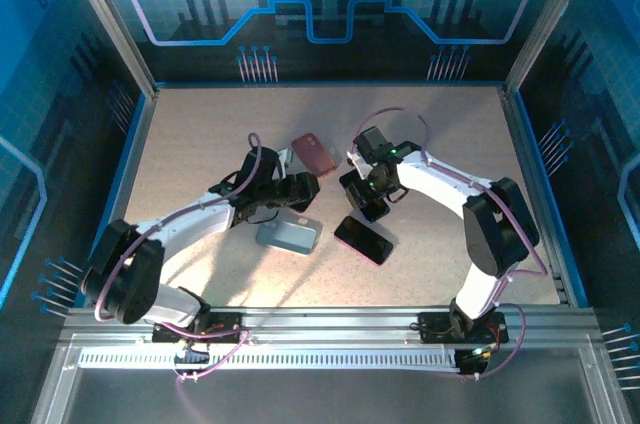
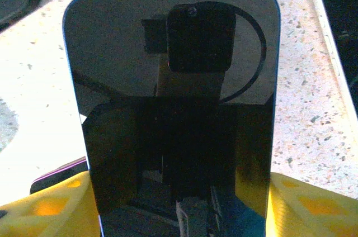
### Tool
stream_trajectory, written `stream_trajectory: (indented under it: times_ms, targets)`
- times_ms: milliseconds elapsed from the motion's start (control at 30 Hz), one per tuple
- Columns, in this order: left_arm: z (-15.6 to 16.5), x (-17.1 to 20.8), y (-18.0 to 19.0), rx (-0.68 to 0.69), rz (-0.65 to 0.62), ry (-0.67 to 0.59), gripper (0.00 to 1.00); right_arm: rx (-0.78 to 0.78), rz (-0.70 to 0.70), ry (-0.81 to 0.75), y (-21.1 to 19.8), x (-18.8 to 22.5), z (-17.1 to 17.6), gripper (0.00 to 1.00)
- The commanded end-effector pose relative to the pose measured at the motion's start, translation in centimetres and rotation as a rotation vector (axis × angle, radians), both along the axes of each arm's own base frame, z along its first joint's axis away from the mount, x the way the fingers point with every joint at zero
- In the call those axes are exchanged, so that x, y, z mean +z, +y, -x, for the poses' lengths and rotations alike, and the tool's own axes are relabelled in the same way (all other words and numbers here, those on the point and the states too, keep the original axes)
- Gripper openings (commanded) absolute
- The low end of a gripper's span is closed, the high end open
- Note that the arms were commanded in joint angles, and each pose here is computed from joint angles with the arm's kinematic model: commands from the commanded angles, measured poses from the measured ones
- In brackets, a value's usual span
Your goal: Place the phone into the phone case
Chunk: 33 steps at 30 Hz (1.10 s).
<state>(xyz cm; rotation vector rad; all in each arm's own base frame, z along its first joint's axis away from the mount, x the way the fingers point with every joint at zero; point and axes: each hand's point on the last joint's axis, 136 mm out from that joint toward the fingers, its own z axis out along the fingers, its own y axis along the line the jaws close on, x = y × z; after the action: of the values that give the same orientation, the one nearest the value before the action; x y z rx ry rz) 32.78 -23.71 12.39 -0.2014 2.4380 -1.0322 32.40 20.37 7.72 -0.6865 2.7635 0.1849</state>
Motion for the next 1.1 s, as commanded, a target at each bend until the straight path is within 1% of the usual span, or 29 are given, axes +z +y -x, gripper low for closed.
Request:
stream_trajectory:
  times_ms: [0,100,333,433,733,967,1067]
  targets:
    - [-1.3,1.8,-2.5,-0.026,0.125,-0.015,0.61,0.008,-0.083,-0.018,1.3,2.8,0.2,0.65]
    - [-1.9,1.9,-4.1,-0.046,0.163,-0.006,0.61,0.006,-0.103,-0.021,1.4,3.3,0.4,0.65]
    - [-2.5,1.2,-7.0,-0.095,0.191,0.019,0.58,0.002,-0.152,-0.024,2.0,4.1,0.8,0.65]
    - [-2.6,1.0,-7.8,-0.098,0.215,0.023,0.56,-0.001,-0.166,-0.023,2.0,4.2,0.9,0.65]
    - [-2.9,0.2,-9.0,-0.111,0.217,0.031,0.5,0.004,-0.207,-0.017,2.9,4.7,1.0,0.65]
    - [-3.3,-0.3,-9.3,-0.11,0.22,0.036,0.39,0.005,-0.223,-0.011,3.1,5.0,1.1,0.64]
    - [-3.4,-0.4,-9.5,-0.114,0.228,0.038,0.32,0.007,-0.23,-0.015,3.3,5.2,1.2,0.64]
